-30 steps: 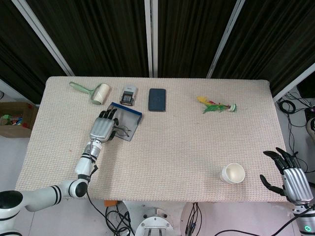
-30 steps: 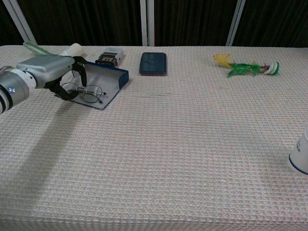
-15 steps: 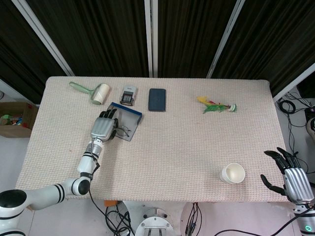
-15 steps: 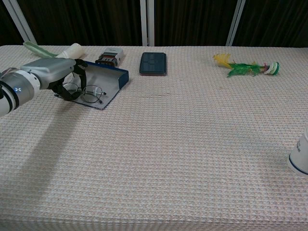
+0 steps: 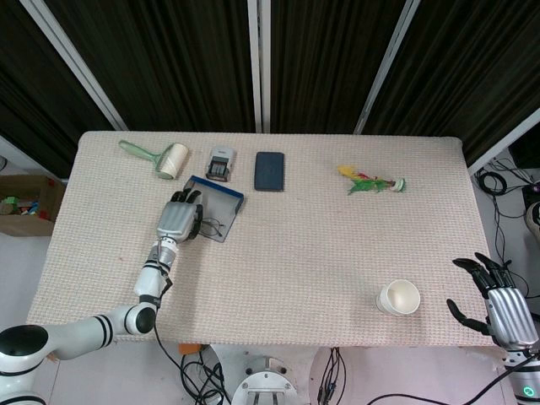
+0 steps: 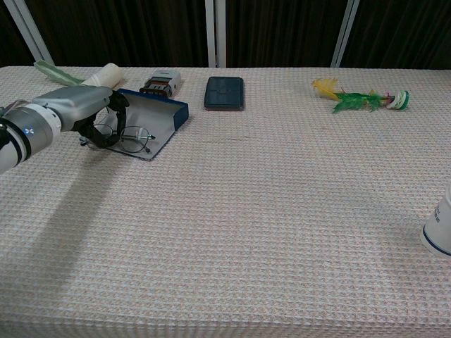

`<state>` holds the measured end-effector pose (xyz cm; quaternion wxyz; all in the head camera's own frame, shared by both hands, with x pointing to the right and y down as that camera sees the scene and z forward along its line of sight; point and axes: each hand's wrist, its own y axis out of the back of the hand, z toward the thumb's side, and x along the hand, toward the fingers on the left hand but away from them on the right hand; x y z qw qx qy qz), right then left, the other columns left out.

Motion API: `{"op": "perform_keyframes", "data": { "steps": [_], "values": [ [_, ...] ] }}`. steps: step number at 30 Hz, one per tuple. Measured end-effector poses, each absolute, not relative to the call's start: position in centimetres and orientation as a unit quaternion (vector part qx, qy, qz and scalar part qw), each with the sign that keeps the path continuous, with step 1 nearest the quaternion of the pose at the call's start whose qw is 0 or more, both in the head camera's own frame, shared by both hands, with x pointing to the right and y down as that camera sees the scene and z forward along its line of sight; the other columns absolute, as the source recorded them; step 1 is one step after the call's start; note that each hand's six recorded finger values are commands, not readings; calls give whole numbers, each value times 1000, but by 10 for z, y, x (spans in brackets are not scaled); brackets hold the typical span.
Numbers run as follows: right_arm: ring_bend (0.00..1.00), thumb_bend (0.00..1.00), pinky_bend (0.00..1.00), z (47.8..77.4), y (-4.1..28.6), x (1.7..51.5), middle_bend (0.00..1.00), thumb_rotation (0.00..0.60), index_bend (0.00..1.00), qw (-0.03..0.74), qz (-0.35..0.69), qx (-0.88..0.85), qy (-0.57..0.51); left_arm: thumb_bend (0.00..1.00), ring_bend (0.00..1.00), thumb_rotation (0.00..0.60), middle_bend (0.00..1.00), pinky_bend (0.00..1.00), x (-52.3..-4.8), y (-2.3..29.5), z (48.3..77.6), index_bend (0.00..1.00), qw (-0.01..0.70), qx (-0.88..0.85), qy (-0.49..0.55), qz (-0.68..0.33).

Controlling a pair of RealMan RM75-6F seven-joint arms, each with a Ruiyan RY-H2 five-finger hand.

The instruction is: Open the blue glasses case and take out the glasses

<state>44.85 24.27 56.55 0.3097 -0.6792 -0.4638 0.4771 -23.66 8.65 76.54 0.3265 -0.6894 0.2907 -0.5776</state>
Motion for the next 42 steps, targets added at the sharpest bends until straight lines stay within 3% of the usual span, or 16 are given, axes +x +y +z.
{"op": "perform_keyframes", "data": {
  "steps": [14, 23, 28, 35, 39, 42],
  "values": [
    [67, 224, 179, 565, 241, 446, 237, 600, 230, 313, 472, -682, -462, 567, 51, 600, 172, 117, -237, 105, 731, 633, 339, -706, 294, -548],
    [67, 225, 179, 567, 241, 445, 237, 600, 232, 313, 470, -686, -460, 566, 51, 600, 172, 117, -232, 158, 694, 624, 364, -724, 252, -529],
    [67, 225, 182, 568, 241, 443, 237, 600, 231, 314, 469, -688, -457, 566, 51, 600, 168, 117, -216, 190, 689, 614, 376, -740, 212, -516],
    [67, 225, 183, 565, 242, 445, 237, 600, 232, 315, 470, -685, -459, 565, 51, 600, 159, 117, -176, 204, 690, 599, 389, -764, 196, -477],
    [67, 224, 185, 563, 243, 447, 238, 600, 232, 315, 472, -682, -461, 563, 51, 600, 144, 117, -153, 206, 690, 558, 403, -771, 192, -455],
    [67, 224, 185, 563, 244, 449, 237, 600, 232, 313, 474, -681, -462, 517, 51, 600, 106, 117, -142, 206, 690, 399, 414, -772, 192, -442]
  ]
}}
